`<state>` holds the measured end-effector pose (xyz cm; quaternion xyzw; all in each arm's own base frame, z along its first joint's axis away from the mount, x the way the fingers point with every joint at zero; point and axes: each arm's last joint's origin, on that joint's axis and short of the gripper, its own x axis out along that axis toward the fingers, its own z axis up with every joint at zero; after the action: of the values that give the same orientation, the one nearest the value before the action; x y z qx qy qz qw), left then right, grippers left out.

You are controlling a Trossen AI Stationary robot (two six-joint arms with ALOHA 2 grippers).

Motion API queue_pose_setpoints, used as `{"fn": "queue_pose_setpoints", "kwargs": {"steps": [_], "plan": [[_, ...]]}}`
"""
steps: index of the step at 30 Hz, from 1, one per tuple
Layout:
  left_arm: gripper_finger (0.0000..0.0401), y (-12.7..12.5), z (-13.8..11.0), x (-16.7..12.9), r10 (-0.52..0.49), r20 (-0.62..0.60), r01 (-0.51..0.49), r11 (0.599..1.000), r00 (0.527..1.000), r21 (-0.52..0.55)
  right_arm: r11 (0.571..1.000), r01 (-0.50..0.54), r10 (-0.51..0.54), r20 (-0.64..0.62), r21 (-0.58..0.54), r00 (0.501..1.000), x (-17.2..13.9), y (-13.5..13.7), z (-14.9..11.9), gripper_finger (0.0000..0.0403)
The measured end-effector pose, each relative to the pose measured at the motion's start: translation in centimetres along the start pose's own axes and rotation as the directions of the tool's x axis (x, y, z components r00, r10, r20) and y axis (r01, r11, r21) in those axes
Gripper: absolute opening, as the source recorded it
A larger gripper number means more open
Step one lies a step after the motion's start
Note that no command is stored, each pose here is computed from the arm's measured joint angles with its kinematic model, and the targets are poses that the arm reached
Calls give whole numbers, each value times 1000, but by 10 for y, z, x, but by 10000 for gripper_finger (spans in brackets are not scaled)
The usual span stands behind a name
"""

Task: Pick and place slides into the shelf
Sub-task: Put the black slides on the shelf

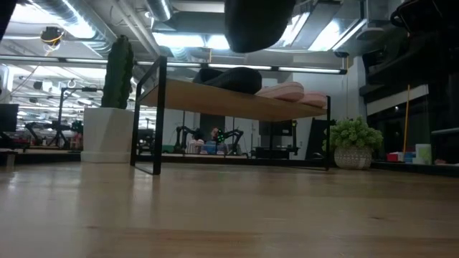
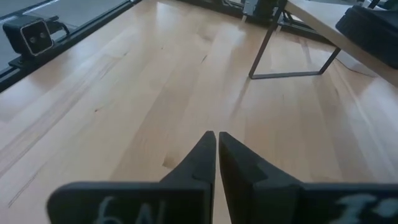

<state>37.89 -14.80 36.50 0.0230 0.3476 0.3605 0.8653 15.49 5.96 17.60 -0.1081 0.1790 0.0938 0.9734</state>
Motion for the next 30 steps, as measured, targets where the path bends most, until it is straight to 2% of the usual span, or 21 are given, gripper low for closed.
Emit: {"fn": "queue_pose_setpoints", "kwargs": {"steps": [4, 20, 24, 30], "plan": [[0, 10, 0, 8, 53, -39, -53, 999, 998, 7, 1000, 0, 0, -2, -11, 1000, 0, 0, 0, 23], [0, 27, 13, 34, 107, -71, -102, 993, 992, 64, 1000, -4, 3, -42, -22, 999, 0, 0, -4, 23], [0, 28, 13, 29, 96, -68, -87, 989, 993, 123, 1000, -4, 3, -44, -7, 999, 0, 0, -4, 23], [0, 45, 19, 4, 59, -25, -56, 994, 998, 90, 1000, -5, 5, -62, 7, 998, 0, 1, -6, 23]]}}
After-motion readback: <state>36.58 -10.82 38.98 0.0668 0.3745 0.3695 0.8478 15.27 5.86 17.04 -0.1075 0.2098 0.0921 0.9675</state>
